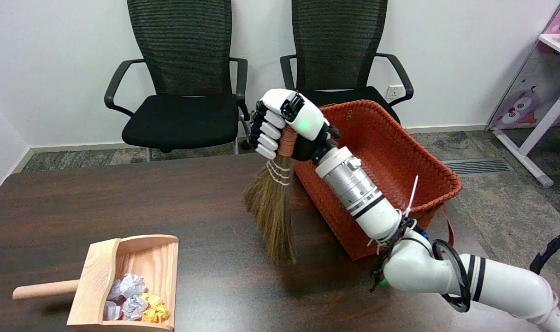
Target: Place the broom in the basket.
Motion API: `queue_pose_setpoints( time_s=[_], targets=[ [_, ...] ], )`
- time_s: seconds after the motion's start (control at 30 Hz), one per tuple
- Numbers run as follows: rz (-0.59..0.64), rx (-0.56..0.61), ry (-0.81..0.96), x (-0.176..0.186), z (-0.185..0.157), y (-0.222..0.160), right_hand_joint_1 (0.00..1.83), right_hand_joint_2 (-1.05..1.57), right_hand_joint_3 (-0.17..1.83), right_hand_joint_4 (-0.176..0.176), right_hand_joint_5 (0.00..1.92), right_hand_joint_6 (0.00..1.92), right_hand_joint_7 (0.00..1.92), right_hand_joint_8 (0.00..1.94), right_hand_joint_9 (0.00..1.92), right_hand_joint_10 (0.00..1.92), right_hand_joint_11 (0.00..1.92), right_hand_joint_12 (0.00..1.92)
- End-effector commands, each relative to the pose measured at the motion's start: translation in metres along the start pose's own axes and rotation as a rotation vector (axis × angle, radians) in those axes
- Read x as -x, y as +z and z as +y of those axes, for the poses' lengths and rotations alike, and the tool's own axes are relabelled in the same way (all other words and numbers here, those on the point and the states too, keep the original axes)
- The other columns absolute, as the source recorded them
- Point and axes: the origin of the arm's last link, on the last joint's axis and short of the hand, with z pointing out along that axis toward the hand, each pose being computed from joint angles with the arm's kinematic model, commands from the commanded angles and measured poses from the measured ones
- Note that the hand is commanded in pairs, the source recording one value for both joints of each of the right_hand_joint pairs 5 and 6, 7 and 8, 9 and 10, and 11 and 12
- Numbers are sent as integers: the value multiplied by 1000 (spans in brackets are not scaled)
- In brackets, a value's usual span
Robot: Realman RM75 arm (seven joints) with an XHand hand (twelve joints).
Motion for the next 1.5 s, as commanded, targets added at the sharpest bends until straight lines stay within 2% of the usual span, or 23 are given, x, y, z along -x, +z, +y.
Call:
queue_pose_setpoints(
  time_s=[0.03, 1.0, 1.07, 1.17, 1.33, 1.5],
  targets=[
    [23, 17, -64, -20, -9, -3, 739, 1076, 1715, 3, 1920, 1920, 1920, 1920, 1920, 1920, 1920, 1920],
    [66, 10, -93, -37, -13, -9, 755, 1140, 1684, 4, 1920, 1920, 1920, 1920, 1920, 1920, 1920, 1920],
    [54, -16, -89, -34, -24, -5, 757, 1135, 1686, 3, 1920, 1920, 1920, 1920, 1920, 1920, 1920, 1920],
    [12, -78, -109, -30, -62, 10, 762, 1135, 1679, 3, 1920, 1920, 1920, 1920, 1920, 1920, 1920, 1920],
    [-122, -179, -273, -23, -156, 47, 790, 1119, 1647, 4, 1920, 1920, 1920, 1920, 1920, 1920, 1920, 1920],
    [-143, -211, -354, -41, -222, 61, 827, 1069, 1646, 2, 1920, 1920, 1920, 1920, 1920, 1920, 1920, 1920]
  ],
)
